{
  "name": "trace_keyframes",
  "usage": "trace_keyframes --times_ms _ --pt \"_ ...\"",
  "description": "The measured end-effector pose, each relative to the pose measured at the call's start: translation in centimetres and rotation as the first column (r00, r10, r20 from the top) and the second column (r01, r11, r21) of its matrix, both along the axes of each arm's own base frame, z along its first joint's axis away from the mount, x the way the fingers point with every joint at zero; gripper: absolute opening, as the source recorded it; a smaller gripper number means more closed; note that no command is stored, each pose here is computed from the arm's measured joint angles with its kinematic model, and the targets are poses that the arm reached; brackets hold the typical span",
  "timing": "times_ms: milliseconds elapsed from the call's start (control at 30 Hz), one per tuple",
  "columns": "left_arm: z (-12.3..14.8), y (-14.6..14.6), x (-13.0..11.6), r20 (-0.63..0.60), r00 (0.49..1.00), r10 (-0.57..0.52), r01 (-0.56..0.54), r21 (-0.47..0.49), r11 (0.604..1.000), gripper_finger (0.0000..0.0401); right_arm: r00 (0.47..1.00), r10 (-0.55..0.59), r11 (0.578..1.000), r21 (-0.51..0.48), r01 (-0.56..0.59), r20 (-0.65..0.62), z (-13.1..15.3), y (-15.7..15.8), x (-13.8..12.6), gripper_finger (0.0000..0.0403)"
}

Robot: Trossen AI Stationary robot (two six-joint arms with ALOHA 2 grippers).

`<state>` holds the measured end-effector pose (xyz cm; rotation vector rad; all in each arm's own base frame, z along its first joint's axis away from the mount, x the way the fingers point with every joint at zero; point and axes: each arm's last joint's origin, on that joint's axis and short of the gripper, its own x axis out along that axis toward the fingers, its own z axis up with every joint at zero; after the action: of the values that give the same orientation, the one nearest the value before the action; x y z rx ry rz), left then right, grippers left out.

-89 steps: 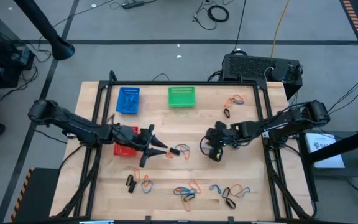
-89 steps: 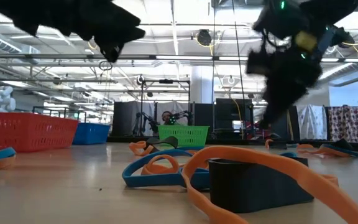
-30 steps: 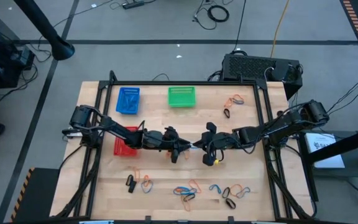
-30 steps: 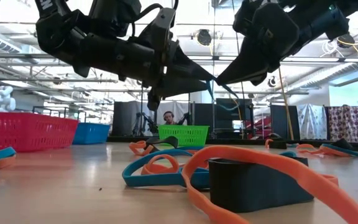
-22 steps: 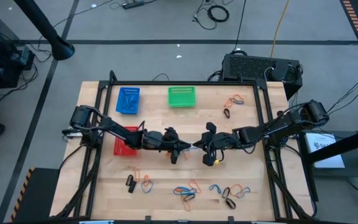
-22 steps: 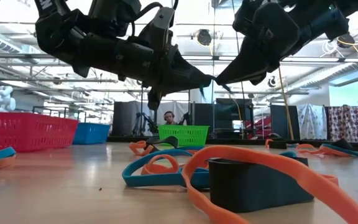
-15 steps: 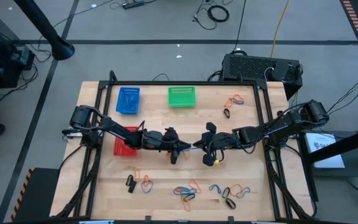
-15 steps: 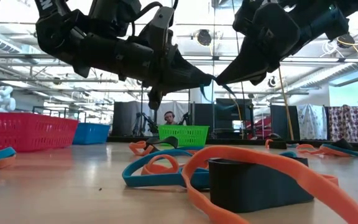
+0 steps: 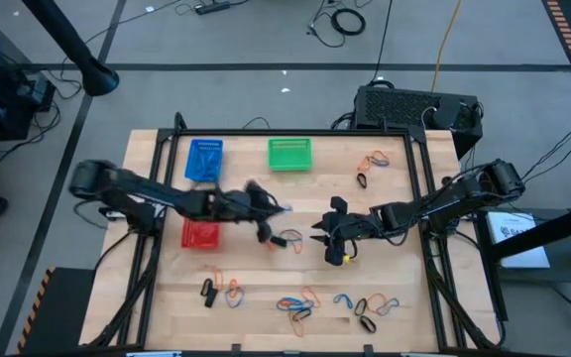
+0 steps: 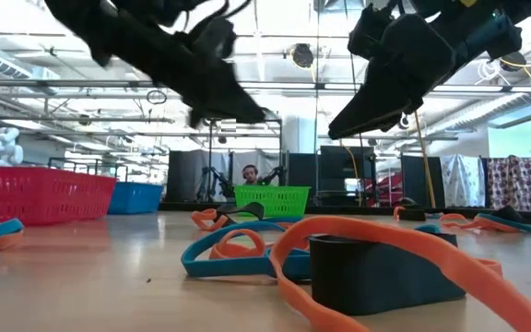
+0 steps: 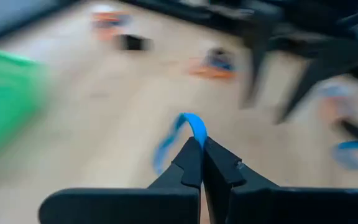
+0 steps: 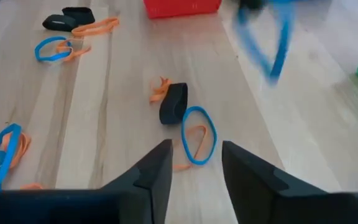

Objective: Sort rubber bands into baskets
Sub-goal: Put the blue rubber band into the blue bin

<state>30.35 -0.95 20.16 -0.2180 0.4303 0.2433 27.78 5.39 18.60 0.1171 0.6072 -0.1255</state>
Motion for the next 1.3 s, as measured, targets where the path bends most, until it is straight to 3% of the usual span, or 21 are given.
trace_keyframes --times_ms 200,300,433,567,867,1067,1300 --pt "2.9 3.5 -5.4 -0.195 0.935 0.295 -0.251 0.222 0.942 0.0001 0.999 -0.019 1.0 0.017 0.019 -0.032 -0.8 0.0 0.2 0.0141" --pt "3.2 5.8 -7.7 -0.282 0.85 0.445 -0.358 0.311 0.881 0.0001 0.999 -0.033 0.999 -0.003 0.032 -0.039 -1.6 0.1 0.6 0.0141" --pt "2.3 8.8 -10.1 -0.409 0.705 0.579 -0.483 0.32 0.815 0.0001 0.998 -0.034 0.999 -0.019 0.033 -0.054 -2.7 0.2 1.1 0.0141" --pt "0.6 10.7 -11.5 -0.501 0.627 0.597 -0.536 0.279 0.797 0.0004 0.996 -0.005 0.998 -0.067 -0.001 -0.093 -3.4 0.2 1.1 0.0141" --pt "-1.9 13.4 -12.8 -0.579 0.495 0.648 -0.602 0.309 0.736 0.0007 0.995 0.011 0.996 -0.086 -0.02 -0.1 -3.5 0.2 1.1 0.0141" --pt "-2.5 13.6 -12.8 -0.611 0.482 0.628 -0.568 0.327 0.755 0.0019 0.995 0.029 0.992 -0.117 -0.04 -0.092 -3.3 0.1 1.2 0.0141" --pt "-2.5 13.6 -12.8 -0.624 0.478 0.618 -0.551 0.335 0.764 0.009 0.994 0.004 0.99 -0.138 -0.019 -0.107 -3.0 -0.3 0.9 0.0141"
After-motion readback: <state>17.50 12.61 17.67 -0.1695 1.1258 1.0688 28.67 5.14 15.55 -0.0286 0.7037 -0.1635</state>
